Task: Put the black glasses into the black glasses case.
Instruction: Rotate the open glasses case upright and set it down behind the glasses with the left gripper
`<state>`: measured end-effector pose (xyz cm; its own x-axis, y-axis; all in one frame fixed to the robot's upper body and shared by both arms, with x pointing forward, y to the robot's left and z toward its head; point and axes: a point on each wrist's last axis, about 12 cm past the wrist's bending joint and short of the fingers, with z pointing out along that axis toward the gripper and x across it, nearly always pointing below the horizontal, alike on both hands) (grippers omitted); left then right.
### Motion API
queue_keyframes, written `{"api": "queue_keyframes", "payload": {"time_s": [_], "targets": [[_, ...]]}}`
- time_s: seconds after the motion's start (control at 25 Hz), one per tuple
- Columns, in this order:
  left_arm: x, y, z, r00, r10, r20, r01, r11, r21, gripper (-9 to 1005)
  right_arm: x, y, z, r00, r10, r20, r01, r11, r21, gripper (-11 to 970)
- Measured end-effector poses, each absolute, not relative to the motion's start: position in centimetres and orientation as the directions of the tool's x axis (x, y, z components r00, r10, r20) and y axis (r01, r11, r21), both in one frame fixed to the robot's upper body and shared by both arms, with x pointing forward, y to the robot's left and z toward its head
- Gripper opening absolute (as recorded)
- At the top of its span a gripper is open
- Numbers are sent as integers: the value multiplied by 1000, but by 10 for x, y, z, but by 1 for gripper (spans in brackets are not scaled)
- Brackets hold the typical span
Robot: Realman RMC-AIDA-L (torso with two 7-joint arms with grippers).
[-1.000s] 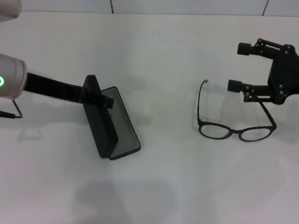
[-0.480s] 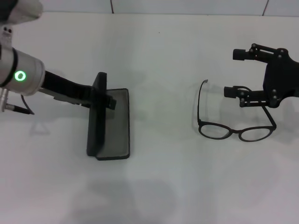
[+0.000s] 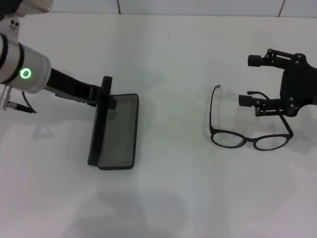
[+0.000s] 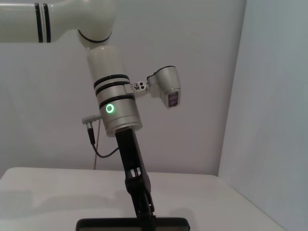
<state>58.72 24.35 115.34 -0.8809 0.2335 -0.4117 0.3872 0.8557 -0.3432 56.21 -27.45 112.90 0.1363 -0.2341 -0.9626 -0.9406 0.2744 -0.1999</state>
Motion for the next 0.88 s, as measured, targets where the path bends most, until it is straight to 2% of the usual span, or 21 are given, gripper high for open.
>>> {"api": "queue_keyframes", "payload": {"time_s": [0.4, 0.6, 0.68, 0.88], "targets": [[589, 245, 1160, -830, 332, -449, 477, 840, -260, 468, 558, -276, 1129, 140, -225, -964, -944, 264, -198, 869], [591, 247, 1160, -785, 403, -470, 541, 816, -204, 240, 556, -276, 1129, 142, -218, -966, -947, 252, -197, 869], [594, 246, 1163, -757, 436, -487, 575, 799, -179, 199, 553, -275, 1130, 155, -208, -966, -952, 231, -202, 869], [608, 236, 1176, -628, 548, -552, 687, 724, -62, 199, 539, -271, 1127, 185, -208, -961, -971, 110, -211, 869]]}}
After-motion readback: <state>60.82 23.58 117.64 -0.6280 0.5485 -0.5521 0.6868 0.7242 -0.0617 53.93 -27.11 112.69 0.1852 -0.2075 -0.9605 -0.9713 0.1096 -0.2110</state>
